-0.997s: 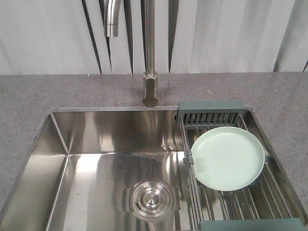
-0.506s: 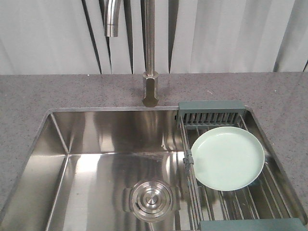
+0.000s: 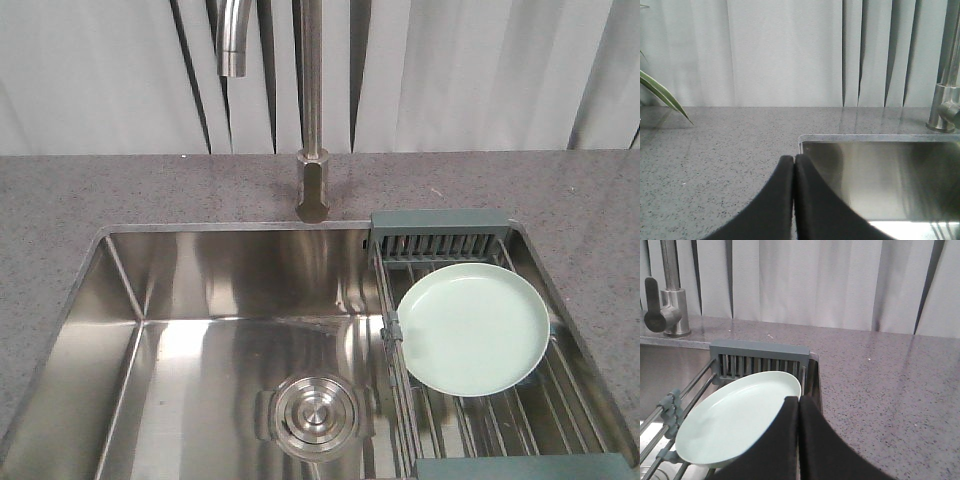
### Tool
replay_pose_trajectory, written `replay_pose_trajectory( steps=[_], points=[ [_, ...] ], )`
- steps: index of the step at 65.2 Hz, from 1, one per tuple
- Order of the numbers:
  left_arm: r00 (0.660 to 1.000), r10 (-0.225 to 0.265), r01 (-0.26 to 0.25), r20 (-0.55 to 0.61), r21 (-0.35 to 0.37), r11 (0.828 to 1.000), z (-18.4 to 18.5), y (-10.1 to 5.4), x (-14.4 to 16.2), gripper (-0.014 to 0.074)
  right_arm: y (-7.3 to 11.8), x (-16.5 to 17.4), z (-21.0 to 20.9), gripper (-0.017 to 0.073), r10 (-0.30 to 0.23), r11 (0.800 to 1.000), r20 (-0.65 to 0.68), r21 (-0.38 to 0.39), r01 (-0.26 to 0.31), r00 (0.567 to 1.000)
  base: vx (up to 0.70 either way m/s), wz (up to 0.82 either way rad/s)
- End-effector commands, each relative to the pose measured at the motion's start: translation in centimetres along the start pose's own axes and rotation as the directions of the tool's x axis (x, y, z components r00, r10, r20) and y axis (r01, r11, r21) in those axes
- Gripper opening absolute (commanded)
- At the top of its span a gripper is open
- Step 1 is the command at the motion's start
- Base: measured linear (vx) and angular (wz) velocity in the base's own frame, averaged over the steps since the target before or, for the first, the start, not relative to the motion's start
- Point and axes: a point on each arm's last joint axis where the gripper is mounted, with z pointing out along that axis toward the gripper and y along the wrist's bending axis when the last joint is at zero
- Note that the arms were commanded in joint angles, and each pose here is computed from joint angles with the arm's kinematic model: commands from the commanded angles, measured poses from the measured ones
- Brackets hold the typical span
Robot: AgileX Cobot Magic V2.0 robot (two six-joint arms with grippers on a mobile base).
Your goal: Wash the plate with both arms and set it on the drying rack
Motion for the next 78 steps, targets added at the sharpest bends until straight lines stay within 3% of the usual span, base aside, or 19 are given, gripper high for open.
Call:
replay_pose_trajectory(
  steps=[1,19,24,36,78],
  points=[
    [0.993,-0.012,0.011,0.115,0.01,1.0,-0.27,-0.07,-1.65,-0.0006,-0.14,-0.7,-0.06,-0.0004,-0.004,1.0,0.081,0.012,0.003,0.997,0.0,0.0],
    [0.993,-0.012,0.011,0.115,0.01,1.0,-0.27,-0.07,-1.65,-0.0006,-0.14,-0.7,-0.06,-0.0004,0.0,1.0,0.081,0.012,-0.001,0.997,0.0,0.0],
    [0.993,-0.012,0.011,0.115,0.01,1.0,-0.27,-0.07,-1.65,-0.0006,-0.18,-0.7,-0.06,-0.0004,-0.024,1.0,0.082,0.018,0.023,0.996,0.0,0.0],
    [0.993,-0.012,0.011,0.115,0.01,1.0,-0.27,-0.07,-1.65,-0.0006,-0.26,-0.77,-0.06,-0.0004,0.01,1.0,0.089,0.024,-0.013,0.996,0.0,0.0],
    [0.993,-0.012,0.011,0.115,0.01,1.0,-0.27,-0.07,-1.65,-0.0006,-0.06,-1.7,-0.19,-0.0004,0.007,1.0,0.194,-0.01,-0.005,0.981,0.0,0.0]
  ],
)
